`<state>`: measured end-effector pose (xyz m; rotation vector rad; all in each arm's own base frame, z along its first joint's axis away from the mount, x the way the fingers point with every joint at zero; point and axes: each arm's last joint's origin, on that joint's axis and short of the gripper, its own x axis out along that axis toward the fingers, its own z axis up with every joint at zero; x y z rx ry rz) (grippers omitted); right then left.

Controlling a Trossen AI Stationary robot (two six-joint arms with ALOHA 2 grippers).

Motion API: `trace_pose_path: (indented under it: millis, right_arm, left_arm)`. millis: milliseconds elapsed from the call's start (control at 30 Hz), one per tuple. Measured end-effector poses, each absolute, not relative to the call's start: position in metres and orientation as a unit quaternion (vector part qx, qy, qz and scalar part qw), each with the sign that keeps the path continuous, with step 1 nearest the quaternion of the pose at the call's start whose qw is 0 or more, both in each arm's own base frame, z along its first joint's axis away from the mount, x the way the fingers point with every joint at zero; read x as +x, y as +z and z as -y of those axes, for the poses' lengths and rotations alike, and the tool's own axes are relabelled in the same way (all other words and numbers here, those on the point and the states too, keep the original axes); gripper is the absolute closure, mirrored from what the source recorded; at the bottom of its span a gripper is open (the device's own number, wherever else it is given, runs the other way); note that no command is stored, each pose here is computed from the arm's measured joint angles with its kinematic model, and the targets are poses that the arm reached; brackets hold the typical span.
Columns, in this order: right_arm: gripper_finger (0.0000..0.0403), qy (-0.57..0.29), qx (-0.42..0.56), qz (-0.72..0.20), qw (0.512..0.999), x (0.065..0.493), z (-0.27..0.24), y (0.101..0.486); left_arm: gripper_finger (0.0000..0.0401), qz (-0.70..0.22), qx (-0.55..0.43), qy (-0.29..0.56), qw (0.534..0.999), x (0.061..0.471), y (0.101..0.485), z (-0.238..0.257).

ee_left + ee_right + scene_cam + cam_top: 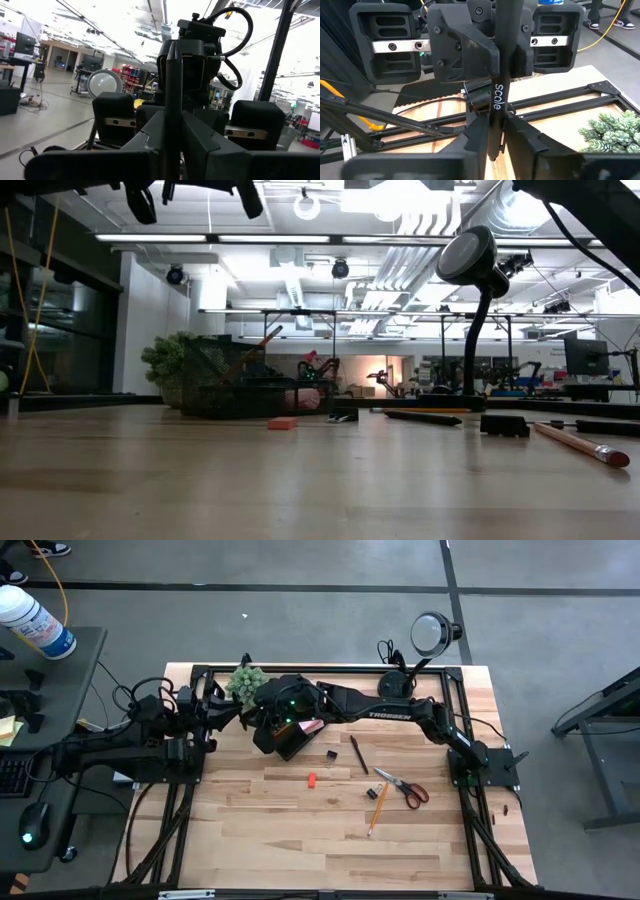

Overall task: Pick and place office supplies into organizer
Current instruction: Put the bottom black pen into the black desk organizer

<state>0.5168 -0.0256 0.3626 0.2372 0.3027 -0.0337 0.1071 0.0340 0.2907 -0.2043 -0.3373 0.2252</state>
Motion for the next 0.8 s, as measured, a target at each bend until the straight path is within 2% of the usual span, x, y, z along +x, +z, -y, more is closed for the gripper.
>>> trace_pose_path:
  millis: [200,500,667,800]
  right_arm:
    - [0.0283,-0.042,0.111,-0.156,0.981,0.516,0.027,0.361]
    - [0.02,-0.082,0.09,-0.188,0.974,0.505,0.029,0.367]
    - [0.0175,-0.145,0.052,-0.234,0.96,0.48,0.039,0.382]
    - [0.0172,-0.214,0.025,-0.279,0.936,0.45,0.052,0.399]
  left_arm:
    - [0.0392,0.168,-0.096,0.114,0.974,0.107,0.291,-0.034]
    - [0.0377,0.17,-0.081,0.118,0.975,0.107,0.292,-0.034]
    - [0.0388,0.167,-0.064,0.123,0.976,0.107,0.291,-0.034]
    - [0.038,0.159,-0.049,0.126,0.978,0.107,0.29,-0.034]
